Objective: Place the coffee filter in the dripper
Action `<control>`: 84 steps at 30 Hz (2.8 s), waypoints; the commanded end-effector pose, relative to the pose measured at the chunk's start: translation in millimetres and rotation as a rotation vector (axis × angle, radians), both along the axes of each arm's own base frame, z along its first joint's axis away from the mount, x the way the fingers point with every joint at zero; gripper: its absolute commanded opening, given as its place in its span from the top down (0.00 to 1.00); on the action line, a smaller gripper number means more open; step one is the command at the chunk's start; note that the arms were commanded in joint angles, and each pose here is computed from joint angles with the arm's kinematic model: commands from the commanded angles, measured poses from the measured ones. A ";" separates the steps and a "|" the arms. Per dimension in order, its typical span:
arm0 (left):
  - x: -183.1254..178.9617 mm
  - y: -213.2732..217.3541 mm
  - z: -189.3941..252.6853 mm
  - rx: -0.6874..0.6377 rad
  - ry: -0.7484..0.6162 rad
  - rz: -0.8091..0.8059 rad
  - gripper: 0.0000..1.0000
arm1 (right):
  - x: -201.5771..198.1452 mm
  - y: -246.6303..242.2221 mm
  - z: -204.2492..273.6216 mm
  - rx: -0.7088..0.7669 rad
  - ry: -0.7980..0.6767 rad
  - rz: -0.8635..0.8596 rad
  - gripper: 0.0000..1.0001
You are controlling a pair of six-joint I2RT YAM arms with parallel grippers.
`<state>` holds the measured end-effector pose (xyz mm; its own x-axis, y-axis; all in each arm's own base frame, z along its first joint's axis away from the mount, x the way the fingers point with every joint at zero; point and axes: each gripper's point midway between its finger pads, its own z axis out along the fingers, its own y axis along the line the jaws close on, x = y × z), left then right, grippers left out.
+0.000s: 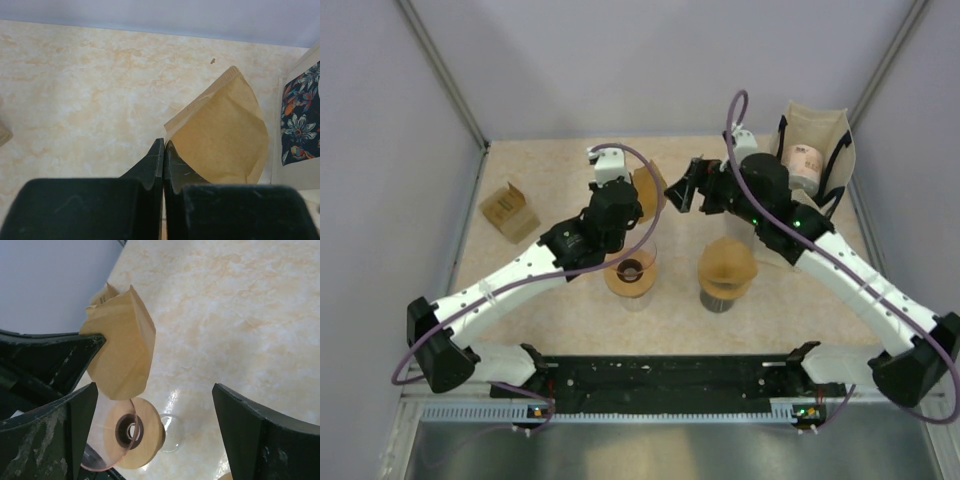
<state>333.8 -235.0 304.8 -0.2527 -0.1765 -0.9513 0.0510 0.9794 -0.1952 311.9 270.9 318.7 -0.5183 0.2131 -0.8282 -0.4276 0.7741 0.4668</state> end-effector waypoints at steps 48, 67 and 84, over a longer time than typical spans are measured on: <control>-102.9 27.8 -38.4 -0.295 0.761 -0.136 1.00 | -65.8 -224.4 10.0 -0.080 -0.326 -0.776 0.01; -99.9 43.4 -64.7 -0.194 0.789 -0.061 1.00 | -63.1 -217.7 8.3 -0.071 -0.331 -0.750 0.01; -98.3 36.7 -73.1 -0.166 0.814 -0.082 1.00 | -63.1 -217.4 7.3 -0.069 -0.331 -0.748 0.01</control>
